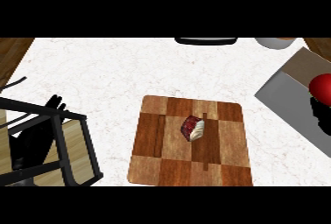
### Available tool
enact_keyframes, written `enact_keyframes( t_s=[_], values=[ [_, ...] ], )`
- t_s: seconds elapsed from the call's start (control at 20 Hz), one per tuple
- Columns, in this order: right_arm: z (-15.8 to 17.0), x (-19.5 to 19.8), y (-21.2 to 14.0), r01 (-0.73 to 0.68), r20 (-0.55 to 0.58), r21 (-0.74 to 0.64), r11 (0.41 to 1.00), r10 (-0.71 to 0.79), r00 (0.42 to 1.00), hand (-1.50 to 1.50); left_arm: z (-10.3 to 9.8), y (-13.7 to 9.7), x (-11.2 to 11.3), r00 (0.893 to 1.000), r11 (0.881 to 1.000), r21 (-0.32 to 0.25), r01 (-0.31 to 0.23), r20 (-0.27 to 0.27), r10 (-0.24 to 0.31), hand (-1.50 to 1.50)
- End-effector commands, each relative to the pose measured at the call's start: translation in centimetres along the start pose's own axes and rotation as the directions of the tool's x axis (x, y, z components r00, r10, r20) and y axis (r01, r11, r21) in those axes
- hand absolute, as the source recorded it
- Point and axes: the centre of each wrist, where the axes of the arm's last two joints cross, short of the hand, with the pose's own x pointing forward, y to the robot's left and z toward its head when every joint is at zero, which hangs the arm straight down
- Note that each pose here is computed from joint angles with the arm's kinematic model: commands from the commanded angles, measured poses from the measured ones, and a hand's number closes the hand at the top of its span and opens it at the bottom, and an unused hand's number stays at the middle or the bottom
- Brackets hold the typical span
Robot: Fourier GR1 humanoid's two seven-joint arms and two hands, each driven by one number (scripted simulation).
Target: Pick the tomato from the cutting board and place it in the cardboard box
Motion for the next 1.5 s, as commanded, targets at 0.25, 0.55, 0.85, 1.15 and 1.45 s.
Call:
enact_keyframes(
  t_s=[0.25,0.55,0.85,1.15,1.45],
  values=[
    [-4.5,-5.7,0.8,-0.014,0.000,0.004,1.000,0.014,1.000,1.50,-0.4,0.6,2.8,0.996,1.000,-0.014,0.023,0.084,-0.022,0.00],
    [-5.5,-8.9,5.4,0.018,0.006,0.008,1.000,-0.018,1.000,1.50,-1.2,-0.5,2.3,0.997,1.000,-0.014,0.005,0.074,-0.004,0.00],
    [-5.3,-12.1,11.5,0.039,-0.034,0.144,0.989,-0.034,0.999,1.50,-0.7,0.8,2.3,0.997,1.000,-0.009,0.021,0.079,-0.021,0.00],
    [-5.6,-14.3,14.7,0.085,-0.211,0.309,0.947,-0.019,0.977,-1.50,-1.1,0.3,2.4,0.997,1.000,-0.005,0.029,0.077,-0.029,0.00],
    [-4.7,-17.0,14.7,0.180,-0.104,0.263,0.948,-0.158,0.982,-1.50,0.0,-0.1,2.3,0.997,0.999,-0.020,0.025,0.078,-0.023,0.00]
  ],
)
